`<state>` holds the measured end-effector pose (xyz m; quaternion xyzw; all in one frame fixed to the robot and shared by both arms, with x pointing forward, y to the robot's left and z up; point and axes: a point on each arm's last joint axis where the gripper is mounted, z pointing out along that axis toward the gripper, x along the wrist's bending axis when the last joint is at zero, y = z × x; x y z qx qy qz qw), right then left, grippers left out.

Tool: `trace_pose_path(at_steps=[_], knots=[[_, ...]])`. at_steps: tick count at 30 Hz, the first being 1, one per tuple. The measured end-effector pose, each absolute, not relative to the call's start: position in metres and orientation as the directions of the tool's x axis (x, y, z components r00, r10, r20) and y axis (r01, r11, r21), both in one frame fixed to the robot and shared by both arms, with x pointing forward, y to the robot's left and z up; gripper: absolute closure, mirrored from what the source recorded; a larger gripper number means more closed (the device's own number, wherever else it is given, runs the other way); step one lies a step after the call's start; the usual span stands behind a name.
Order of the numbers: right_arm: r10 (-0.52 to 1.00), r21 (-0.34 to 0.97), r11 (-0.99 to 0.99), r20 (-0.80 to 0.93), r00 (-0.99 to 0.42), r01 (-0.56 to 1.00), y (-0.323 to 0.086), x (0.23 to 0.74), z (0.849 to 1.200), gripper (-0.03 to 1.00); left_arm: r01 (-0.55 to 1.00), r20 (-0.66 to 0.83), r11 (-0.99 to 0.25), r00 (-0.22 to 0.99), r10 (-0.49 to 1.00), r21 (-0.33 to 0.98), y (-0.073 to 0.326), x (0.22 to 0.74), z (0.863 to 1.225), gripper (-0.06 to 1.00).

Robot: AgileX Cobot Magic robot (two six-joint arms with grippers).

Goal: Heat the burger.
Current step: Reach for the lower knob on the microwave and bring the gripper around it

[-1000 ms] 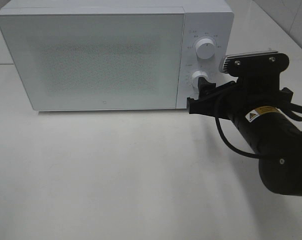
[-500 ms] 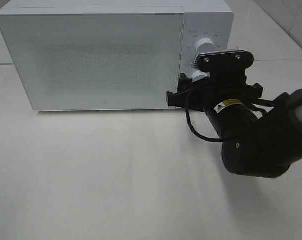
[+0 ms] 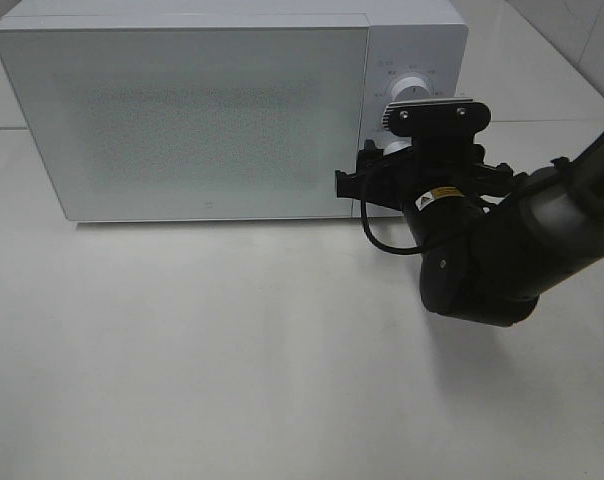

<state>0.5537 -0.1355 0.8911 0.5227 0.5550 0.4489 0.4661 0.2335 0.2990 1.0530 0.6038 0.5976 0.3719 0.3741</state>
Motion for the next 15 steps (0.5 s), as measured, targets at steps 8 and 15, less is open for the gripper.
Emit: trace_pose_path(at_steps=[8, 15], knots=[[0.999, 0.983, 0.053, -0.053, -0.003, 0.179, -0.133, 0.560, 0.880, 0.24, 0.443, 0.002, -0.006, 0.009, 1.000, 0.896, 0.299, 0.233, 1.053, -0.03], [0.998, 0.981, 0.054, -0.056, 0.001, 0.185, -0.134, 0.560, 0.877, 0.35, 0.443, 0.002, -0.006, 0.009, 1.000, 0.896, 0.299, 0.233, 1.053, -0.03]])
